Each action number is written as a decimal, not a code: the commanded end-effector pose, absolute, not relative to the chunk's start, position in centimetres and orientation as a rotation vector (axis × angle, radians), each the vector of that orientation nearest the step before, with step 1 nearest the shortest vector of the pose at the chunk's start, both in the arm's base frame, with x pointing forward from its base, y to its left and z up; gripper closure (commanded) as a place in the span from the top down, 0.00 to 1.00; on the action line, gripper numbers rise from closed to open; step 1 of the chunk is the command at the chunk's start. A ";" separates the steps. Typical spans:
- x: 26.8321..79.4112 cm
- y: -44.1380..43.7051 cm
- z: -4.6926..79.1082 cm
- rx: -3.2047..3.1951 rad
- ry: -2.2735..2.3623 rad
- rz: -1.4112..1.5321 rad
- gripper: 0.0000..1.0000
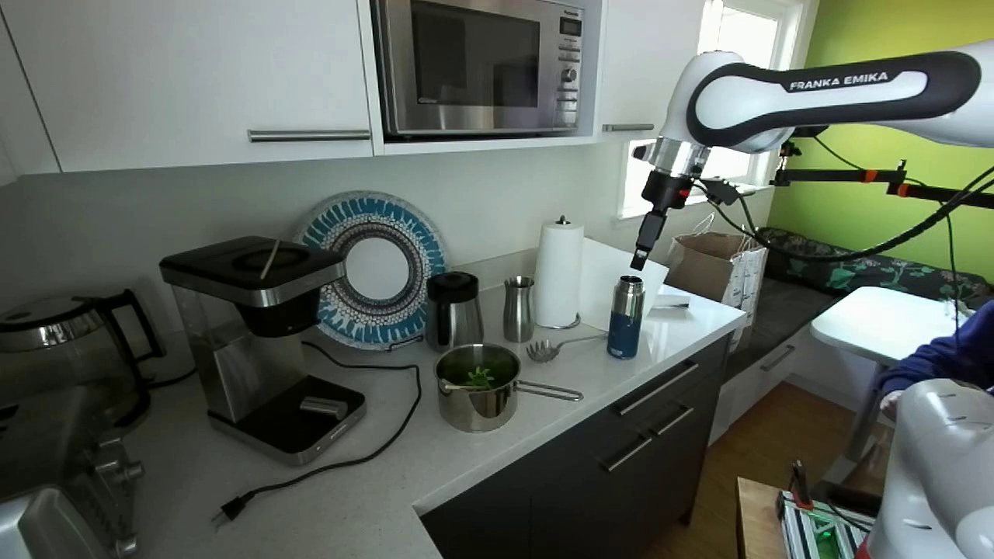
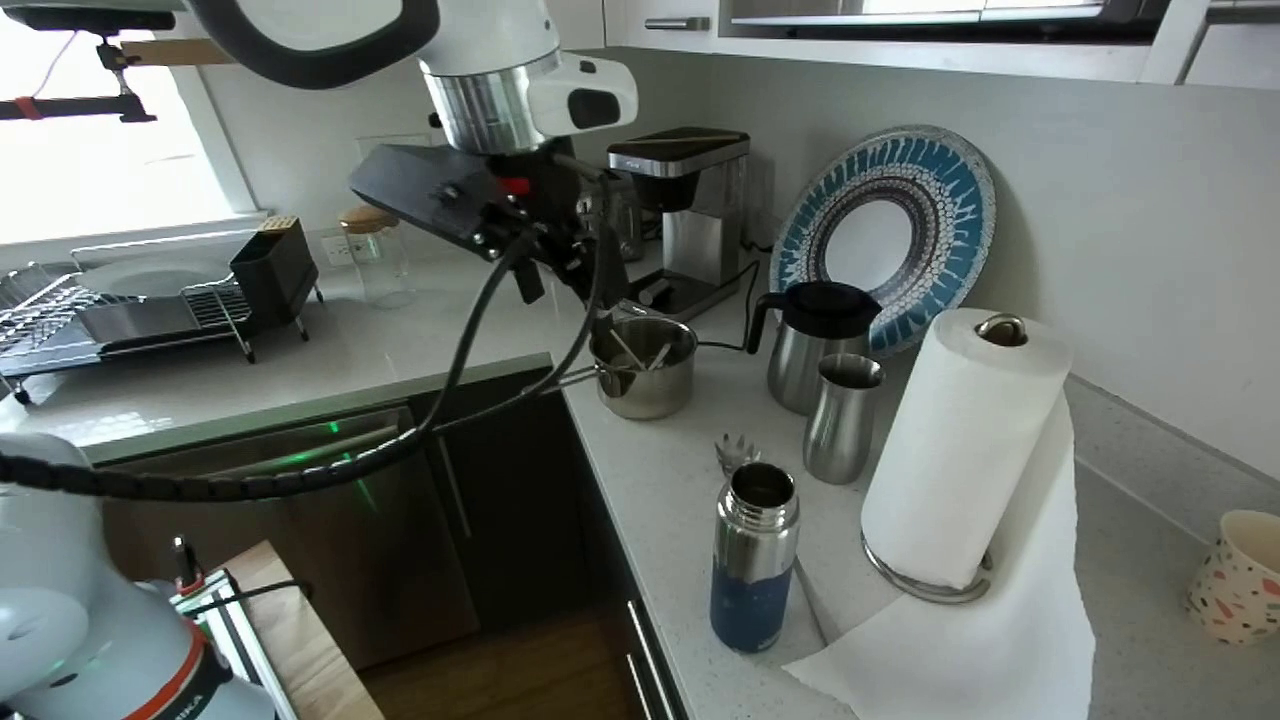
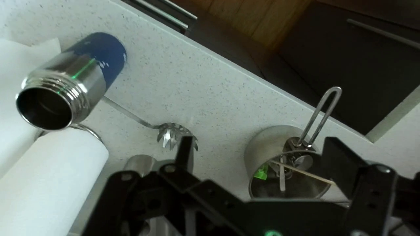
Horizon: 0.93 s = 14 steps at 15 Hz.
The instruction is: Move the open flask to the left near the toaster
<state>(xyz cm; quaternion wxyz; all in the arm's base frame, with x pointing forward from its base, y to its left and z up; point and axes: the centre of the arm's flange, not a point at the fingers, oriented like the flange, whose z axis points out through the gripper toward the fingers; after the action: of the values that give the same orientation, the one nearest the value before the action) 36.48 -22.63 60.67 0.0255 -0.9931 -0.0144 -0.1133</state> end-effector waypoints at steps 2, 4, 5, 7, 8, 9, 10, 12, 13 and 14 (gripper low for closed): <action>38.8 -30.0 60.2 -2.991 0.012 -0.276 1.00; 38.0 -32.5 59.0 -2.942 0.118 -0.196 1.00; 37.2 -29.6 59.1 -2.995 0.064 -0.266 1.00; 36.9 -31.6 58.4 -2.972 0.112 -0.224 1.00; 37.0 -31.9 58.3 -2.971 0.118 -0.217 1.00; 37.2 -31.9 58.3 -2.970 0.118 -0.212 1.00; 37.3 -31.8 58.4 -2.970 0.114 -0.210 1.00; 37.2 -32.8 58.5 -2.994 0.047 -0.253 1.00; 37.1 -33.6 58.6 -2.997 0.016 -0.251 1.00; 36.6 -34.4 58.6 -3.023 -0.010 -0.241 1.00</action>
<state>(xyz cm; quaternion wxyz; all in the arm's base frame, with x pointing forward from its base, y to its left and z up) 37.22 -32.08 58.67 0.0714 -0.9942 0.0200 -0.0781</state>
